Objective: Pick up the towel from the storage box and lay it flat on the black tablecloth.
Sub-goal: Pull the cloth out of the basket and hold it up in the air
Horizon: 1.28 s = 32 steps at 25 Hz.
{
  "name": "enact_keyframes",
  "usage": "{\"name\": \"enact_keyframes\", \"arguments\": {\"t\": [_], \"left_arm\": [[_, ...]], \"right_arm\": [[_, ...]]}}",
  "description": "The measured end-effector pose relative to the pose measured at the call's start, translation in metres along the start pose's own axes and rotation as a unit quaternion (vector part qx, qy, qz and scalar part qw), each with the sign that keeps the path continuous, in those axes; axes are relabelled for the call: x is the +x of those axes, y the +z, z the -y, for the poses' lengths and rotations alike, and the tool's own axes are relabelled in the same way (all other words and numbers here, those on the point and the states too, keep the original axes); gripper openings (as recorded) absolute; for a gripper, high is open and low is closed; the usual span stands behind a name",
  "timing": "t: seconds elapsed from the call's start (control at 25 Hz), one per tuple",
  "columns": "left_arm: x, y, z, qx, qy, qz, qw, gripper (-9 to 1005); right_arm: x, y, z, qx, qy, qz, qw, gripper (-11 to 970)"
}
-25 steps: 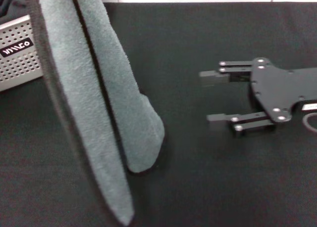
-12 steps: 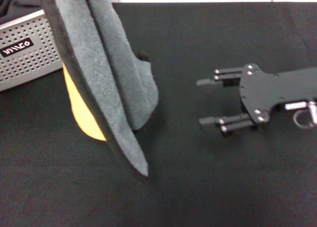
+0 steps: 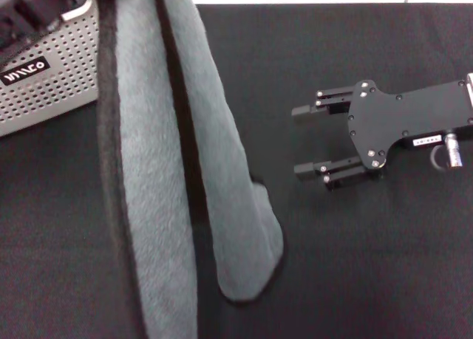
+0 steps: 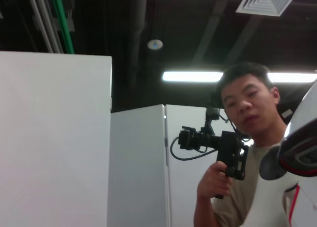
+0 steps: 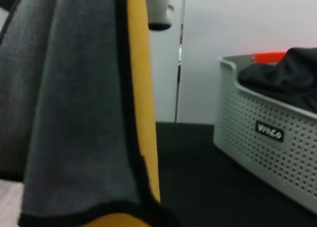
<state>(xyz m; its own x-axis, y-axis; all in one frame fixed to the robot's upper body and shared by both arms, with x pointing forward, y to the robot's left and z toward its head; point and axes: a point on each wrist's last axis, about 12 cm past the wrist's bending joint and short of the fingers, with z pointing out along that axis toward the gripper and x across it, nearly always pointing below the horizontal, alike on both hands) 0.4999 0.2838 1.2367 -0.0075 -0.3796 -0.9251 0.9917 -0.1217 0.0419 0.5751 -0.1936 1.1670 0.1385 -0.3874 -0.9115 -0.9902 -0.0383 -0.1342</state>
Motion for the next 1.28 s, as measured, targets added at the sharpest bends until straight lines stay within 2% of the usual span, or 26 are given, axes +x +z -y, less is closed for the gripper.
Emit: {"name": "enact_keyframes", "arguments": {"t": [0.36, 0.52, 0.88, 1.28], "left_arm": [[0.001, 0.006, -0.001, 0.011, 0.001, 0.002, 1.0, 16], [0.002, 0.009, -0.001, 0.018, -0.001, -0.002, 1.0, 16], [0.007, 0.012, 0.0, 0.026, -0.007, -0.01, 1.0, 15], [0.011, 0.011, 0.002, 0.02, -0.006, -0.005, 1.0, 16]], "right_arm": [[0.004, 0.026, -0.007, -0.042, -0.031, -0.038, 0.998, 740], [0.006, 0.036, -0.003, -0.027, -0.047, -0.054, 0.997, 740], [-0.004, 0.038, 0.005, -0.005, -0.075, -0.058, 0.995, 739], [-0.007, 0.046, -0.005, -0.034, -0.091, -0.046, 0.994, 734]]}}
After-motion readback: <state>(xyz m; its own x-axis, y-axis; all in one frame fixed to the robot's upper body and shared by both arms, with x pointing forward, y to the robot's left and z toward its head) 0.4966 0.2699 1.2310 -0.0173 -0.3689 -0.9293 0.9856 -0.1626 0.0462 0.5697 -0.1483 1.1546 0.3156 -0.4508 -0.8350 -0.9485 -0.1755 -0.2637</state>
